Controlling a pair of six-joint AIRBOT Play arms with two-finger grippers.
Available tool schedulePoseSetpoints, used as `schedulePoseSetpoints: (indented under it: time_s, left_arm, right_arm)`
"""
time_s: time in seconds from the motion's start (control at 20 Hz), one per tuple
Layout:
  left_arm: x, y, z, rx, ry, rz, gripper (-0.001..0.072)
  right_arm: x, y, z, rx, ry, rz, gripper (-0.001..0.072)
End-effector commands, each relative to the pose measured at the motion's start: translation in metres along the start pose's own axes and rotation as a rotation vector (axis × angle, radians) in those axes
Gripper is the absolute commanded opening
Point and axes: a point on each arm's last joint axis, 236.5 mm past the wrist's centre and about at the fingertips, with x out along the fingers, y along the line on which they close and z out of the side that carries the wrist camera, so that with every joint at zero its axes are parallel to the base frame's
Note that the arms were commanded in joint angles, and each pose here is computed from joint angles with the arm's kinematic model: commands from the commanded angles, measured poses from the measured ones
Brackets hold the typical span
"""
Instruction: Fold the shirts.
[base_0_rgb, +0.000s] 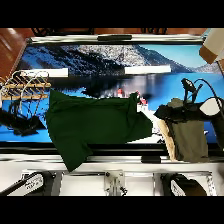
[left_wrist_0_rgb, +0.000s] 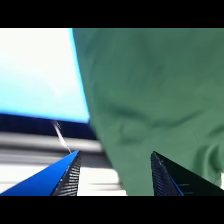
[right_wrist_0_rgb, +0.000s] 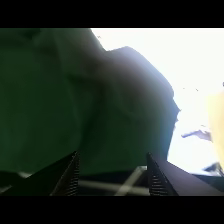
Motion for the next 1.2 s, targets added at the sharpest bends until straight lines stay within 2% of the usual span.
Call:
schedulePoseSetpoints:
  time_s: [0.0, 0.05, 0.3, 0.35, 0.45, 0.5, 0.55, 0.6, 0.8, 1.15]
  left_arm:
    - [0.040, 0.007, -0.033, -0.089, 0.000, -0.102, 0.0484]
    - [0.051, 0.008, -0.035, -0.093, 0.004, -0.096, 0.0456]
    - [0.081, -0.014, -0.020, -0.039, -0.047, -0.120, 0.0448]
    - [0.085, -0.020, -0.017, -0.027, -0.055, -0.123, 0.0423]
    - [0.097, -0.026, -0.017, -0.013, -0.039, -0.112, 0.0320]
    - [0.100, -0.026, -0.016, -0.028, -0.032, -0.109, 0.0157]
    - [0.102, -0.025, -0.016, -0.041, -0.031, -0.108, 0.0076]
    - [0.101, -0.025, -0.015, -0.037, -0.034, -0.107, 0.0031]
    - [0.089, -0.030, -0.007, -0.013, -0.076, -0.111, 0.0031]
    - [0.067, -0.040, -0.002, 0.039, -0.139, -0.117, 0.0031]
  right_arm:
    - [-0.013, -0.013, -0.021, -0.028, 0.062, -0.051, 0.0530]
    - [-0.013, -0.012, -0.017, -0.020, 0.046, -0.045, 0.0531]
    - [-0.010, -0.013, -0.016, 0.020, 0.050, -0.048, 0.0532]
    - [-0.005, -0.015, -0.022, 0.033, 0.084, -0.049, 0.0532]
    - [0.009, -0.022, -0.034, 0.054, 0.158, -0.057, 0.0532]
    - [0.018, -0.026, -0.041, 0.068, 0.196, -0.061, 0.0532]
    - [0.027, -0.031, -0.048, 0.082, 0.233, -0.066, 0.0532]
    - [0.038, -0.036, -0.057, 0.100, 0.271, -0.071, 0.0532]
    - [0.080, -0.036, -0.075, 0.093, 0.357, -0.077, 0.0532]
    - [0.126, -0.041, -0.058, 0.100, 0.290, -0.140, 0.0532]
